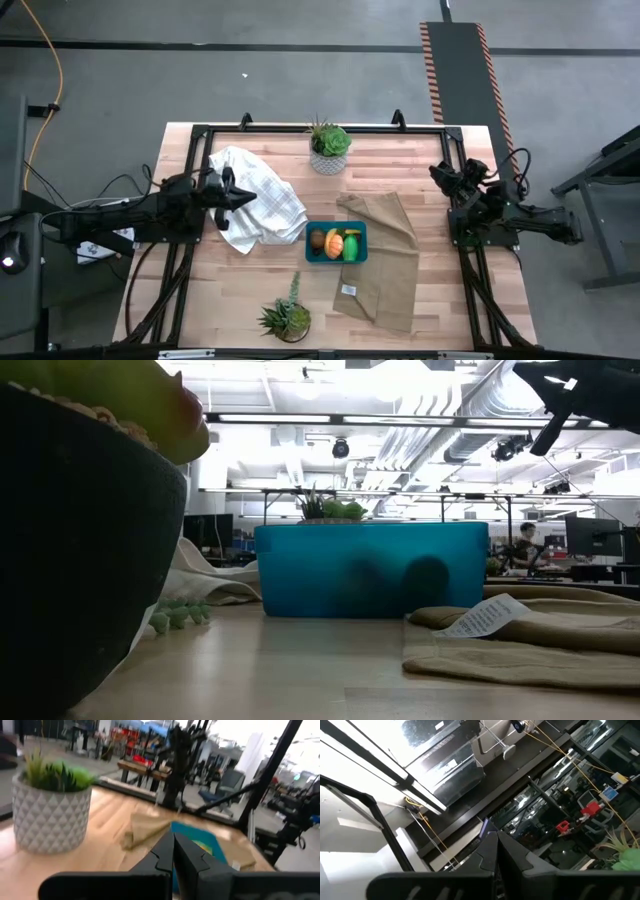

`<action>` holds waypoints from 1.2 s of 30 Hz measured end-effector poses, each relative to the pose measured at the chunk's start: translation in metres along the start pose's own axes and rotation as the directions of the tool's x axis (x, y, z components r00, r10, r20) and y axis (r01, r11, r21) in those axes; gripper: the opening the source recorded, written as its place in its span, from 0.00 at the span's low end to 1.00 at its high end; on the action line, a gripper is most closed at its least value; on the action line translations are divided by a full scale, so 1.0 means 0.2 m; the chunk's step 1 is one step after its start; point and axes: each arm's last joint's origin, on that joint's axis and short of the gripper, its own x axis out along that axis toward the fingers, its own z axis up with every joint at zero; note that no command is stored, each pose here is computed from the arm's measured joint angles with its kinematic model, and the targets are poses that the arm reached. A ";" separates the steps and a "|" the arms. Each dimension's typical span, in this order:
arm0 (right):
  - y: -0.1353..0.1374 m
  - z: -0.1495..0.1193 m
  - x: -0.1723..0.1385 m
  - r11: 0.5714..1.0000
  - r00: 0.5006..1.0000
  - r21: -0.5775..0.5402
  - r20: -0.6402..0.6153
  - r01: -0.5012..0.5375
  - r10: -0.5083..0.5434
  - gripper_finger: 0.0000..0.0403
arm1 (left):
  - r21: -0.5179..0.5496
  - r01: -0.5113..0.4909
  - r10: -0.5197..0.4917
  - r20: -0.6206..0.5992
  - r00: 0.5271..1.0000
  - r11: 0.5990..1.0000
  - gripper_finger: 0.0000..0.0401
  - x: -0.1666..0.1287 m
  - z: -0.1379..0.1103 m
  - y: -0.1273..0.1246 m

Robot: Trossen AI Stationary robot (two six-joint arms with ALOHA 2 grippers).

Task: Pick and placing Produce into tupperware
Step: Return to Home Position

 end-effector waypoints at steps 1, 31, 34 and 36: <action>0.00 0.00 0.00 1.000 1.000 -0.001 0.000 0.000 0.000 0.00 | -0.001 -0.006 0.006 -0.016 1.000 1.000 0.00 0.00 -0.01 0.00; 0.02 0.01 0.00 0.998 0.997 0.004 -0.009 -0.070 0.071 0.00 | -0.025 -0.116 0.112 -0.126 0.986 0.993 0.00 0.00 -0.07 0.03; 0.03 0.02 0.00 0.995 0.995 -0.004 -0.002 -0.101 0.101 0.00 | -0.025 -0.116 0.112 -0.126 0.986 0.993 0.00 0.00 -0.07 0.03; 0.03 0.02 0.00 0.992 0.992 -0.037 -0.012 -0.124 0.124 0.00 | -0.025 -0.116 0.112 -0.126 0.986 0.993 0.00 0.00 -0.07 0.03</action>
